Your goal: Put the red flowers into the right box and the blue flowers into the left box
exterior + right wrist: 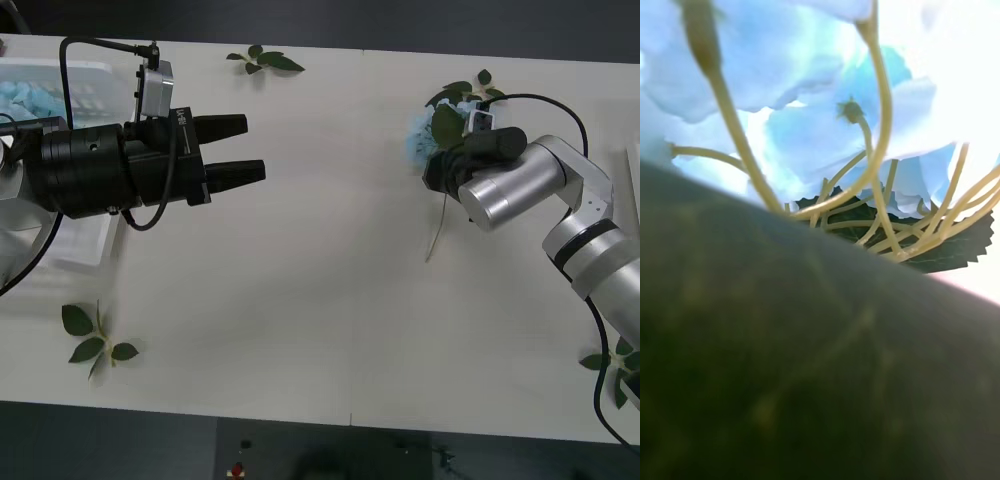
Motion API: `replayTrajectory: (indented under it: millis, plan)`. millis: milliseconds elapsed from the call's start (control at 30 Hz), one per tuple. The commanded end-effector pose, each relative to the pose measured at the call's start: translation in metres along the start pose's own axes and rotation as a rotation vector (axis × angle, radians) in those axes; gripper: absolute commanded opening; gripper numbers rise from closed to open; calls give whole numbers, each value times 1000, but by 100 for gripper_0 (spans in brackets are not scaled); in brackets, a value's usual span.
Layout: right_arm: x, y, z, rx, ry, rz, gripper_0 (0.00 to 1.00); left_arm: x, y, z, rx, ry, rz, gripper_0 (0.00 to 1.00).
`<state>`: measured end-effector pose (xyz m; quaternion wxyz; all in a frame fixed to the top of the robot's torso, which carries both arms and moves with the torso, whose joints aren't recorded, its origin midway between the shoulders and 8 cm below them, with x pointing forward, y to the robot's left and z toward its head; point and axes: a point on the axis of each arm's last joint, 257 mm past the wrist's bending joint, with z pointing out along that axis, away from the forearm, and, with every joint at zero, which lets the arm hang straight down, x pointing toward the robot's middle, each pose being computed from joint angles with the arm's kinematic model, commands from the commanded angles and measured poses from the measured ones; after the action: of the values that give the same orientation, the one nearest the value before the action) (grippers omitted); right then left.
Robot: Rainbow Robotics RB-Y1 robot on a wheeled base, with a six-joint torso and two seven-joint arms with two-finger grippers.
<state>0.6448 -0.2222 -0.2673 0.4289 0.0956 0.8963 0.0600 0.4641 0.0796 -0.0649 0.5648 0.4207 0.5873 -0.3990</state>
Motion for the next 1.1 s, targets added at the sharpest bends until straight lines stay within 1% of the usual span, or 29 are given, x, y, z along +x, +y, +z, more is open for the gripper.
replayTrajectory:
  millis: [33,333,567,600,700,800,933,1100]
  plan:
    - [-30,26,-13,-61,-46,-23,0,-8,-3,-5,1,10,3,89]
    - [-60,48,-59,-194,-63,-34,0,-7,-3,-5,0,11,4,89]
    - [-69,64,-114,-281,1,-169,0,-8,-3,-5,-1,9,4,89]
    - [-70,70,-125,-300,10,-206,0,-9,-3,-5,1,5,0,89]
    - [-71,85,-149,-354,20,-291,0,-14,-7,-3,13,-19,-15,89]
    - [-70,109,-176,-435,15,-377,0,-17,-12,2,21,-74,-67,89]
    - [-69,143,-209,-551,-11,-425,0,-14,-15,12,30,-145,-157,91]
    - [-71,181,-248,-680,-54,-426,0,-11,-20,28,40,-179,-189,92]
